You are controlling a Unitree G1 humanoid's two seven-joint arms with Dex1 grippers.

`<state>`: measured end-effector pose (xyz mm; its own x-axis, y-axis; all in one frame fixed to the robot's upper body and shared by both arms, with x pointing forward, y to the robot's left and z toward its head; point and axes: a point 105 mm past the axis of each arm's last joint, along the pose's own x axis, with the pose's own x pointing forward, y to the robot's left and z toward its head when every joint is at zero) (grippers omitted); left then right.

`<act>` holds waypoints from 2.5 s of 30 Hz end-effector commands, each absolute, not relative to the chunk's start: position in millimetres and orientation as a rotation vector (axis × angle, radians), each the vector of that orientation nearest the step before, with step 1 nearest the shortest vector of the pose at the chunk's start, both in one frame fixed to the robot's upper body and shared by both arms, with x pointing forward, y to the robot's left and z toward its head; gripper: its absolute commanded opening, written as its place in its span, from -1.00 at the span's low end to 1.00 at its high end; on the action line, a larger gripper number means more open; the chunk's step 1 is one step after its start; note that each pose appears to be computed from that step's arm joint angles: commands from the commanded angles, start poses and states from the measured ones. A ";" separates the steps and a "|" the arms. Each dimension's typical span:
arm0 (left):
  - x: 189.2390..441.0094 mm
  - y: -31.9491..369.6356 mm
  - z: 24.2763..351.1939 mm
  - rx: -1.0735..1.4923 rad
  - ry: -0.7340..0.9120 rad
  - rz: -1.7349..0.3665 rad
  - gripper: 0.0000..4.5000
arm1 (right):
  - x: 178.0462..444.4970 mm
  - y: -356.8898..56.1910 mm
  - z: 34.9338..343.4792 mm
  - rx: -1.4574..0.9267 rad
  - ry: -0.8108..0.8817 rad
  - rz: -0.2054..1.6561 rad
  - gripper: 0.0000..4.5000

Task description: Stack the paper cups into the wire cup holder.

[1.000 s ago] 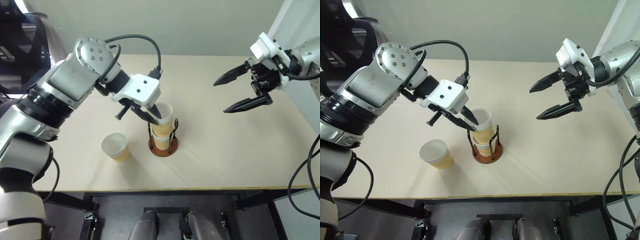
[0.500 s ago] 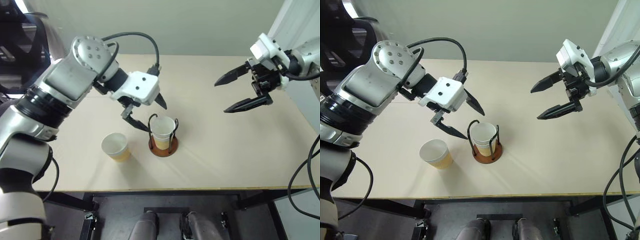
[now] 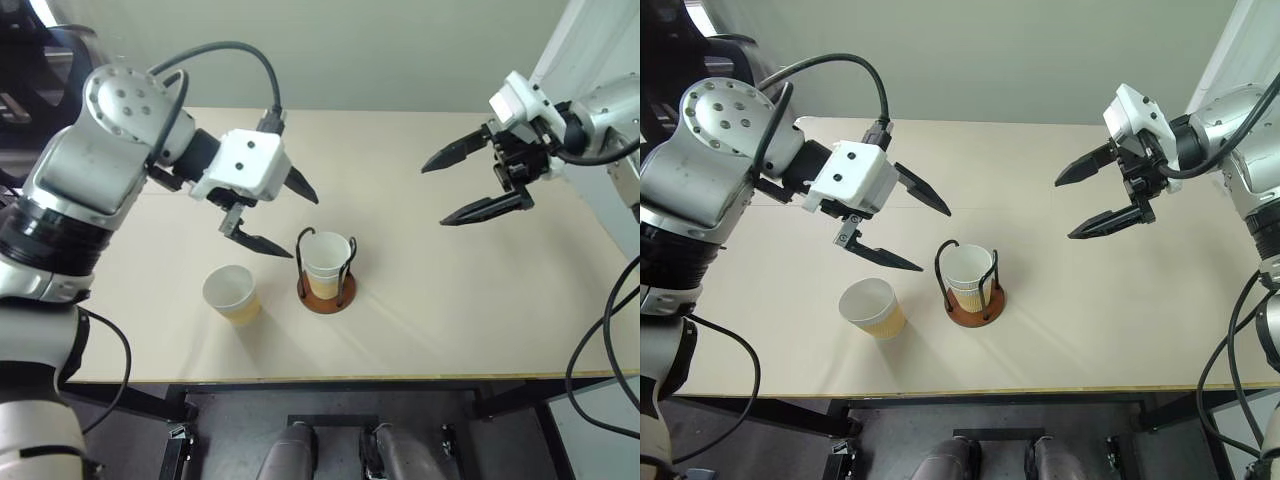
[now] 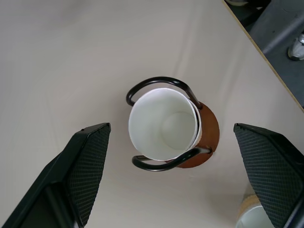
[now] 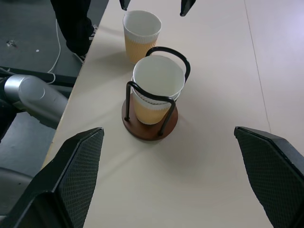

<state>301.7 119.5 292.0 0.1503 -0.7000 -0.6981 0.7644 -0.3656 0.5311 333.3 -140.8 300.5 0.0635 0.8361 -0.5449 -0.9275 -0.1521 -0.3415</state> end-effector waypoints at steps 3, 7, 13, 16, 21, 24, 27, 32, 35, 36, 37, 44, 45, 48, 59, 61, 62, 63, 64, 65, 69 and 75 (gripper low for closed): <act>289.7 135.5 307.8 1.264 0.060 -1.466 0.97 | 329.9 -138.4 311.0 -0.800 0.121 1.552 1.00; 282.8 147.3 305.3 1.298 0.089 -1.422 0.97 | 329.0 -138.3 310.1 -0.796 0.120 1.558 1.00; 279.5 152.6 304.4 1.310 0.099 -1.374 0.97 | 332.0 -133.0 308.8 -0.793 0.109 1.570 1.00; 278.1 159.8 298.7 1.326 0.142 -1.360 0.97 | 332.5 -129.3 308.6 -0.797 0.103 1.580 1.00; 273.6 168.7 286.7 1.329 0.220 -1.368 0.97 | 331.9 -126.6 308.3 -0.802 0.100 1.593 1.00; 273.3 172.6 281.5 1.347 0.252 -1.371 0.97 | 332.0 -126.8 307.9 -0.806 0.104 1.594 1.00; 271.2 174.9 277.8 1.362 0.286 -1.383 0.97 | 332.0 -127.6 306.9 -0.813 0.111 1.593 1.00; 263.7 184.1 270.6 1.428 0.374 -1.392 0.97 | 332.4 -129.4 307.7 -0.826 0.119 1.584 1.00; 256.9 187.8 269.0 1.457 0.423 -1.397 0.97 | 332.6 -129.9 308.2 -0.830 0.122 1.581 1.00; 253.8 188.9 268.0 1.466 0.440 -1.400 0.97 | 332.8 -130.0 308.3 -0.831 0.124 1.580 1.00; 251.2 189.4 267.1 1.469 0.454 -1.404 0.97 | 332.9 -130.0 308.5 -0.831 0.124 1.580 1.00; 237.1 201.1 251.2 1.477 0.579 -1.421 0.97 | 334.7 -127.9 309.6 -0.834 0.125 1.580 1.00; 236.3 204.4 248.7 1.485 0.600 -1.415 0.97 | 335.0 -127.6 309.8 -0.834 0.126 1.580 1.00; 234.6 213.1 242.8 1.503 0.654 -1.396 0.97 | 335.9 -126.6 310.3 -0.839 0.125 1.580 1.00; 243.2 239.0 224.6 1.563 0.748 -1.336 0.97 | 338.4 -125.4 306.8 -0.838 0.120 1.587 1.00; 244.0 239.6 219.8 1.567 0.748 -1.347 0.97 | 338.2 -125.2 307.2 -0.836 0.118 1.588 1.00; 245.5 240.2 217.7 1.574 0.746 -1.346 0.97 | 338.1 -125.0 307.5 -0.836 0.117 1.588 1.00; 246.9 240.6 215.9 1.580 0.742 -1.345 0.97 | 337.9 -124.7 307.8 -0.835 0.116 1.589 1.00; 247.9 240.0 213.6 1.578 0.737 -1.349 0.97 | 337.8 -124.4 308.2 -0.835 0.115 1.589 1.00; 249.1 239.1 211.8 1.578 0.730 -1.351 0.97 | 337.7 -124.3 308.5 -0.834 0.114 1.590 1.00; 255.1 235.6 207.8 1.594 0.691 -1.347 0.97 | 337.4 -123.8 309.7 -0.834 0.113 1.590 1.00; 259.5 232.8 197.5 1.615 0.670 -1.366 0.97 | 335.9 -123.0 311.1 -0.829 0.112 1.593 1.00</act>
